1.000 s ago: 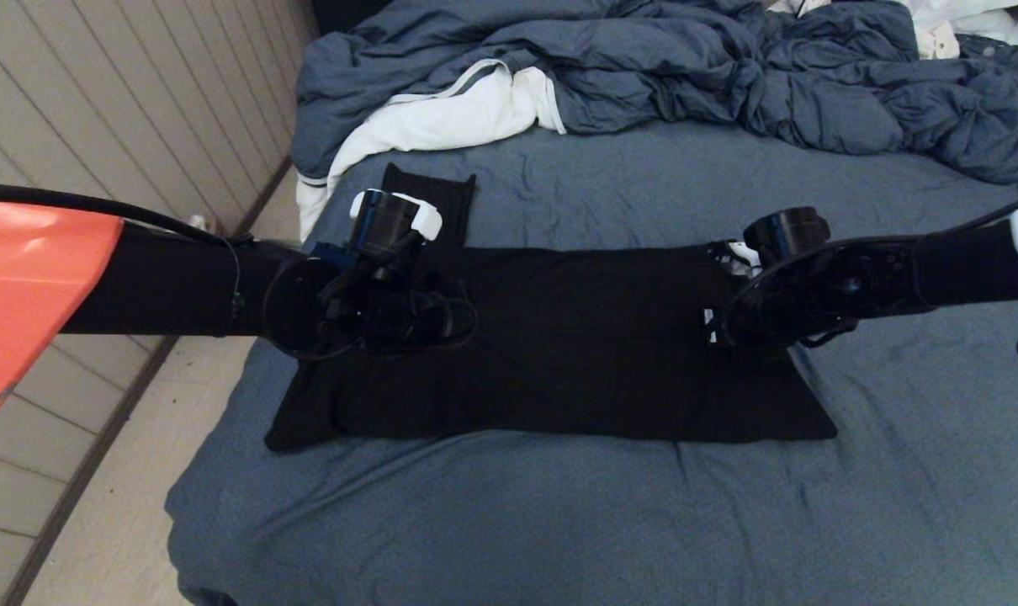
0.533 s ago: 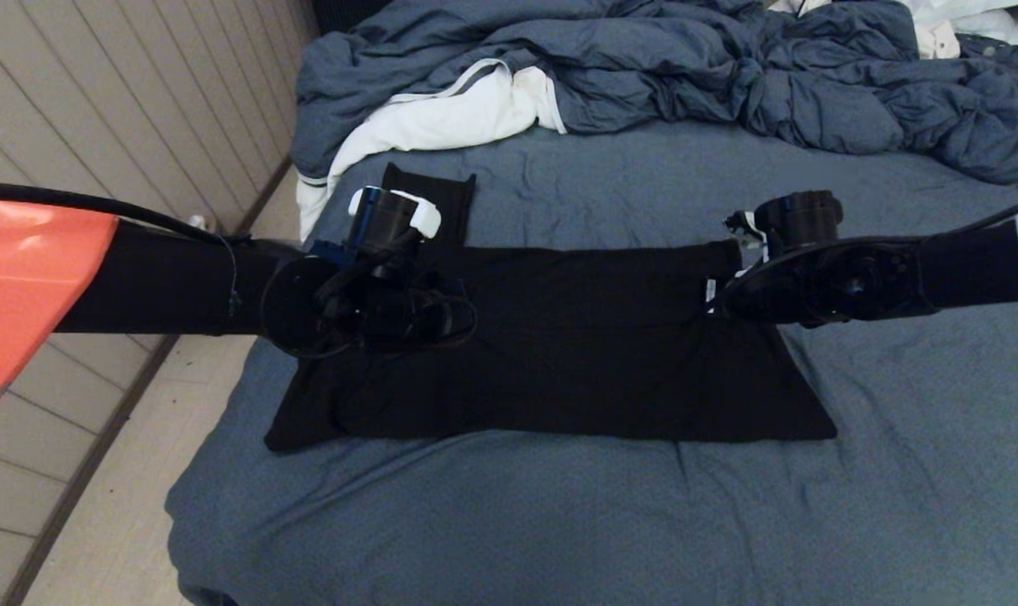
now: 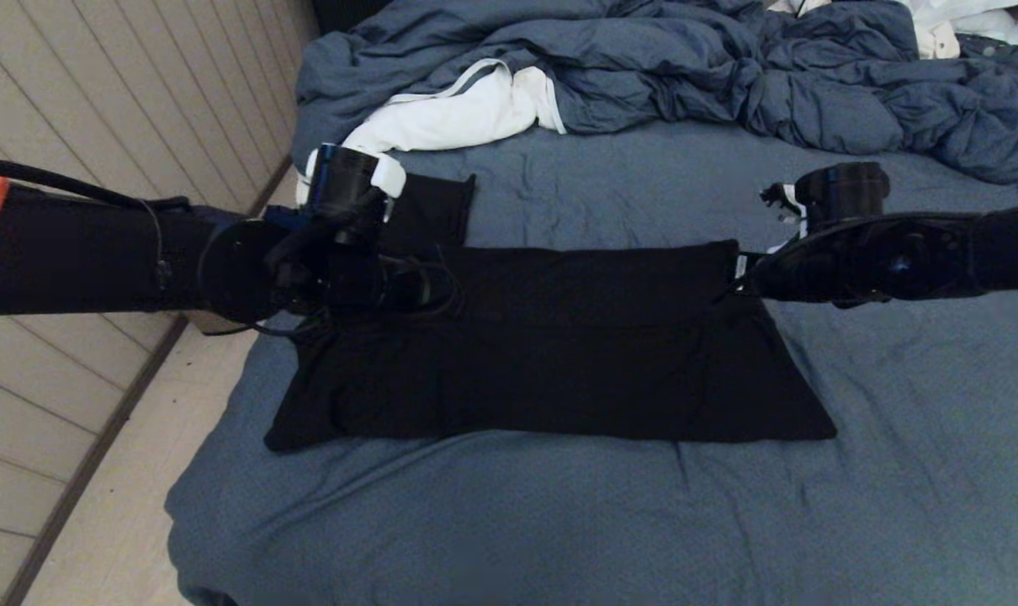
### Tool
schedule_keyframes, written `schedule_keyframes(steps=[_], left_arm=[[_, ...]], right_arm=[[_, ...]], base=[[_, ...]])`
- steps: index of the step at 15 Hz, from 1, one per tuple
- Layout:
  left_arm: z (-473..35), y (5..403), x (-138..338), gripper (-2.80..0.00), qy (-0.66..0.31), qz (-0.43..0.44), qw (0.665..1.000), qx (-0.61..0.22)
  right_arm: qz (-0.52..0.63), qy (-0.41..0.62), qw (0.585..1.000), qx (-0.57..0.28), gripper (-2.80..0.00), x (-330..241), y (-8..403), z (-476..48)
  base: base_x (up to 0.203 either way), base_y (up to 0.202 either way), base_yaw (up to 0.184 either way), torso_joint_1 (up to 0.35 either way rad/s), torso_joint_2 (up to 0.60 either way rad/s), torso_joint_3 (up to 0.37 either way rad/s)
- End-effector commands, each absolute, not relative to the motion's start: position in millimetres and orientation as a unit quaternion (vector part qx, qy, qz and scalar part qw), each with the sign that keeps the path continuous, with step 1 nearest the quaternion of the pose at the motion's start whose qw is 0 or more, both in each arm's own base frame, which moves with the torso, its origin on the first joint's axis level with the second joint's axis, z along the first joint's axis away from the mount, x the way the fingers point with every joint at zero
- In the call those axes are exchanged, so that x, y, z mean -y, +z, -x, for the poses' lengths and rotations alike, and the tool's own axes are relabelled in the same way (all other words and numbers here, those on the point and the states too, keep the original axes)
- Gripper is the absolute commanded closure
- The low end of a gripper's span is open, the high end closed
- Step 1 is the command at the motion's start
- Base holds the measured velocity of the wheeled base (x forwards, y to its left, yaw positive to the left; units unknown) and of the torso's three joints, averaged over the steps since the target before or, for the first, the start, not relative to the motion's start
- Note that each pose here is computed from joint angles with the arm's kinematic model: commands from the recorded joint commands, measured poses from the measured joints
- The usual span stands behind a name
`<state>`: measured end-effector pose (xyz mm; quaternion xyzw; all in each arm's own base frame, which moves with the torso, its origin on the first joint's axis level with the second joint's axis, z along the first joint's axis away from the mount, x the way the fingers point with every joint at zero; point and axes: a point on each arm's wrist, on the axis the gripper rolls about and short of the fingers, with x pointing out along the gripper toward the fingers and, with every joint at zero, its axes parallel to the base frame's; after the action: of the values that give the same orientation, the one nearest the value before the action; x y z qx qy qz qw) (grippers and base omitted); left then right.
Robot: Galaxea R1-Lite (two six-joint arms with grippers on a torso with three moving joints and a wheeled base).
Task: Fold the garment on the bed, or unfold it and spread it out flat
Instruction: Fold the black T-shirt
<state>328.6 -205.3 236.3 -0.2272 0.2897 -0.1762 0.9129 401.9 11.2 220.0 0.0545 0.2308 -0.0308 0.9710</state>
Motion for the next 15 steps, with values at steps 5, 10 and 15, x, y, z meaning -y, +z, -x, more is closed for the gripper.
schedule_keyframes(steps=[5, 10, 15], left_arm=[[-325.2, 269.0, 159.9, 0.00, -0.155, 0.245, 0.918, -0.271], [-316.0, 259.6, 99.6, 0.00, -0.198, 0.291, 0.864, -0.361], [-311.8, 219.7, 56.5, 0.00, -0.210, 0.330, 0.820, -0.417]], right_arm=[[-0.139, 0.060, 0.945, -0.291, 0.00, 21.5, 251.1, -380.0], [-0.242, 0.138, 0.883, -0.379, 0.00, 66.1, 251.0, -361.4], [-0.302, 0.191, 0.835, -0.418, 0.00, 104.2, 210.3, -336.2]], base=[[0.000, 0.000, 0.000, 0.000, 0.00, 0.000], [0.000, 0.000, 0.000, 0.000, 0.00, 0.000], [0.000, 0.000, 0.000, 0.000, 0.00, 0.000]])
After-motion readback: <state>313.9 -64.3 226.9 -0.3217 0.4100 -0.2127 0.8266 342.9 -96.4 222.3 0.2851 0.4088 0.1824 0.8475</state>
